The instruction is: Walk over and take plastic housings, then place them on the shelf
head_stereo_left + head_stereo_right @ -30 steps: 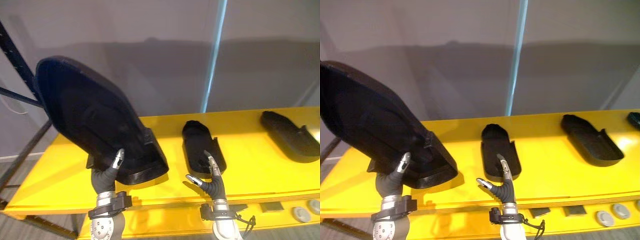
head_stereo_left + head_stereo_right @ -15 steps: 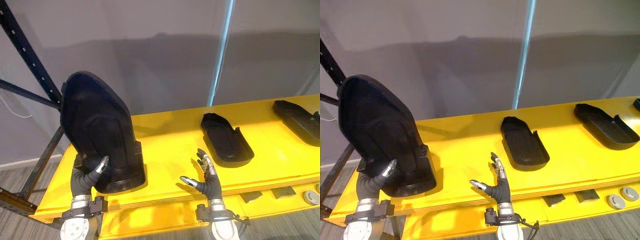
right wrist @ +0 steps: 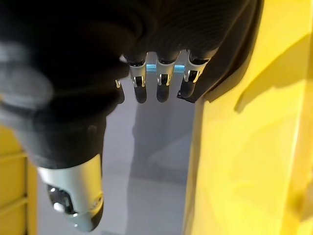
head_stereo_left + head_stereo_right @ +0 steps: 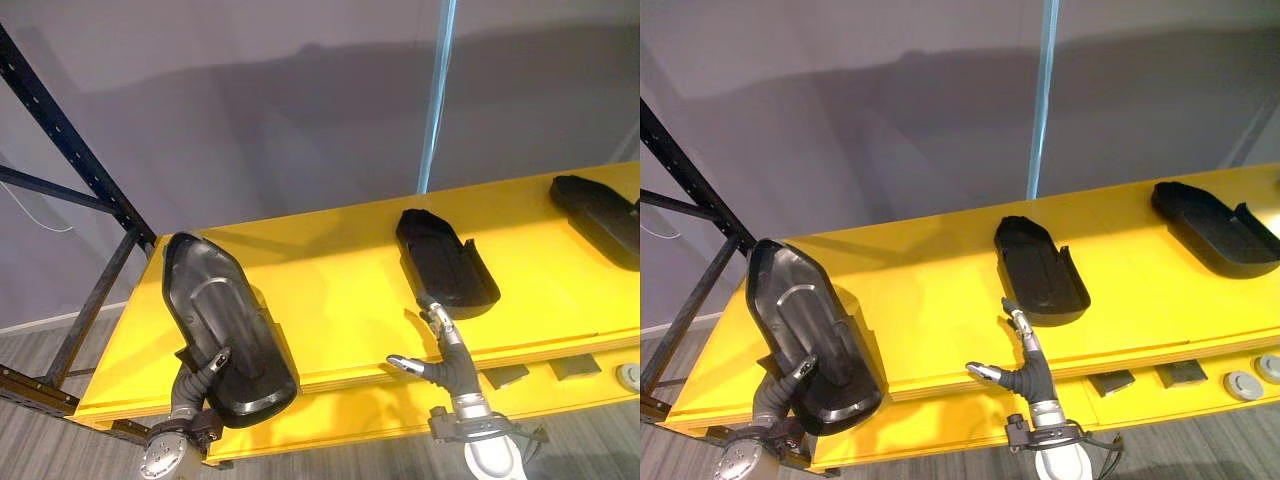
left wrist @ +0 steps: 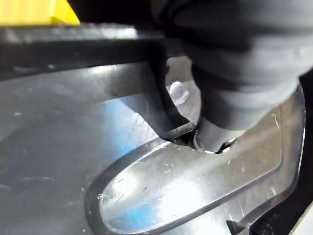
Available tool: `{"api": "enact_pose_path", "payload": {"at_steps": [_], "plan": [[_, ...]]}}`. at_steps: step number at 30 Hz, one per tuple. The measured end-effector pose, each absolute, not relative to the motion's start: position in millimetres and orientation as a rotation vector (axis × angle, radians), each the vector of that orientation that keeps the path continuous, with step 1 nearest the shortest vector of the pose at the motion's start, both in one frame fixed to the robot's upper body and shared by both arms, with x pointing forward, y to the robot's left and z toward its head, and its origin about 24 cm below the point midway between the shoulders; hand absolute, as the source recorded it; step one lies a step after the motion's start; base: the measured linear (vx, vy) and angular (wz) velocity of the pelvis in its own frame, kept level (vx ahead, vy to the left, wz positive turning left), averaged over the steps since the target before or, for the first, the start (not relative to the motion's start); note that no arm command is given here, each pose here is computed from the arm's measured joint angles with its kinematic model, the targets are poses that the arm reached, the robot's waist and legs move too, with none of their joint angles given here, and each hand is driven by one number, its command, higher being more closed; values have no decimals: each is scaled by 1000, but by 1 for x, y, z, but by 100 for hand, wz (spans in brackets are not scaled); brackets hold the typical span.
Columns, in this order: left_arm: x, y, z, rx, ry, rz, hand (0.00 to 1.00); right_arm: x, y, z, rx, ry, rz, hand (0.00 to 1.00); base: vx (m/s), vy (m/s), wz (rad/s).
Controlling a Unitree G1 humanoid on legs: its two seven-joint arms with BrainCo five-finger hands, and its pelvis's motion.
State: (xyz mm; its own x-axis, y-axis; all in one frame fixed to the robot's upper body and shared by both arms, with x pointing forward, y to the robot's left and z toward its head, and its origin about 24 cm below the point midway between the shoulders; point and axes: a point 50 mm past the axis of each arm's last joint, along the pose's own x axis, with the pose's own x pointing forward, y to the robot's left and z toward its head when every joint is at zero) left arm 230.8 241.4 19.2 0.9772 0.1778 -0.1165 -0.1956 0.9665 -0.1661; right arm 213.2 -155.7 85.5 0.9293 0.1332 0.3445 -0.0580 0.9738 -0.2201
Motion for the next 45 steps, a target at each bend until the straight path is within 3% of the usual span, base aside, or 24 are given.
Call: {"api": "enact_pose_path", "payload": {"at_steps": [23,24,40,45], "plan": [[299,306,74,62,140,231,100,207,-114,128,-147,-528,396,0,-48,-1,-6],[302,306,79,66,133,232,0,208,-113,129,-139,-525,405,0,0,0,0],[327,311,129,89,5,393,0,205,-108,141,-100,-557,404,0,13,4,2],[329,311,148,-88,-116,439,0,203,-107,123,-84,-474,387,0,0,0,0]]}}
